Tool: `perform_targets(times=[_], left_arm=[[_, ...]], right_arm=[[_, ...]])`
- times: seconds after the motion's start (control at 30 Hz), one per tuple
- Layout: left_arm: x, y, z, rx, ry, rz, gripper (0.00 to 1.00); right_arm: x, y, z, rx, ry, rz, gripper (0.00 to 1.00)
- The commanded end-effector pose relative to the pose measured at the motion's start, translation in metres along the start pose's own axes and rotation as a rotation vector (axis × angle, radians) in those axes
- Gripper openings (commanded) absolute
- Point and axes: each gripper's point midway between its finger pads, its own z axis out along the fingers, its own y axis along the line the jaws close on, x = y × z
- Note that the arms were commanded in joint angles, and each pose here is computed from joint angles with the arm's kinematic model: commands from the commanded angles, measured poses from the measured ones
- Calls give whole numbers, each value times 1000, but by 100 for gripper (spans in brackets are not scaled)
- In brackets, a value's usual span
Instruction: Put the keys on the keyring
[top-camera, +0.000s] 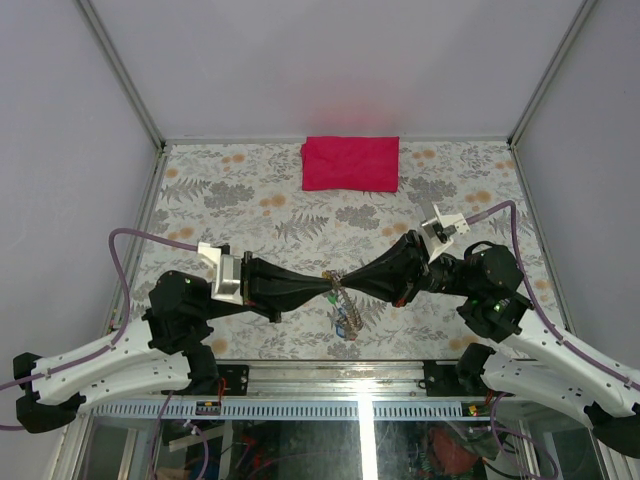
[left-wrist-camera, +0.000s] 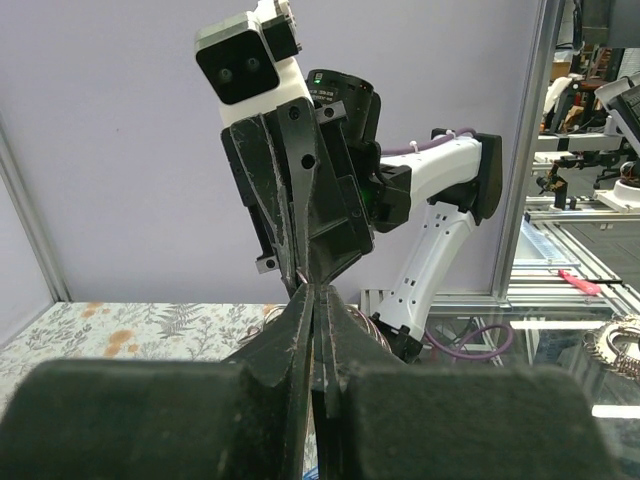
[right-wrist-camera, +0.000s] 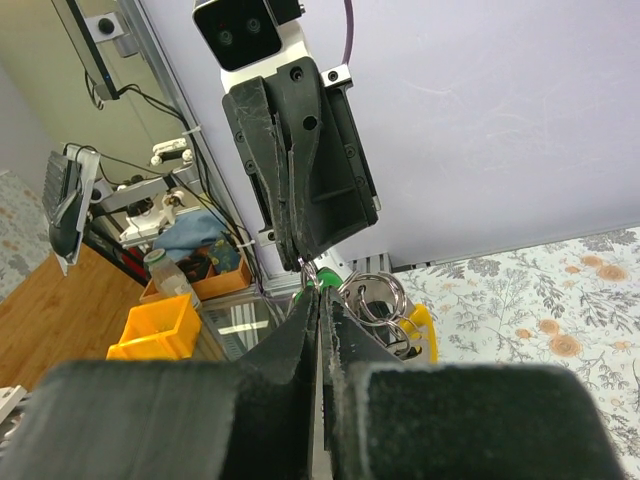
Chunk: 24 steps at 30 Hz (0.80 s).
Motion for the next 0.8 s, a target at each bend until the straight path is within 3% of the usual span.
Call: perform_targets(times=[0.0,0.77], left_arm=[[-7,-1,0,7,7,20,0],[10,7,-7,-44,73,28,0]], right_arm=[[-37,8,0,13,-128,-53,0],[-56,-3,-13,145,-220,-26,0]])
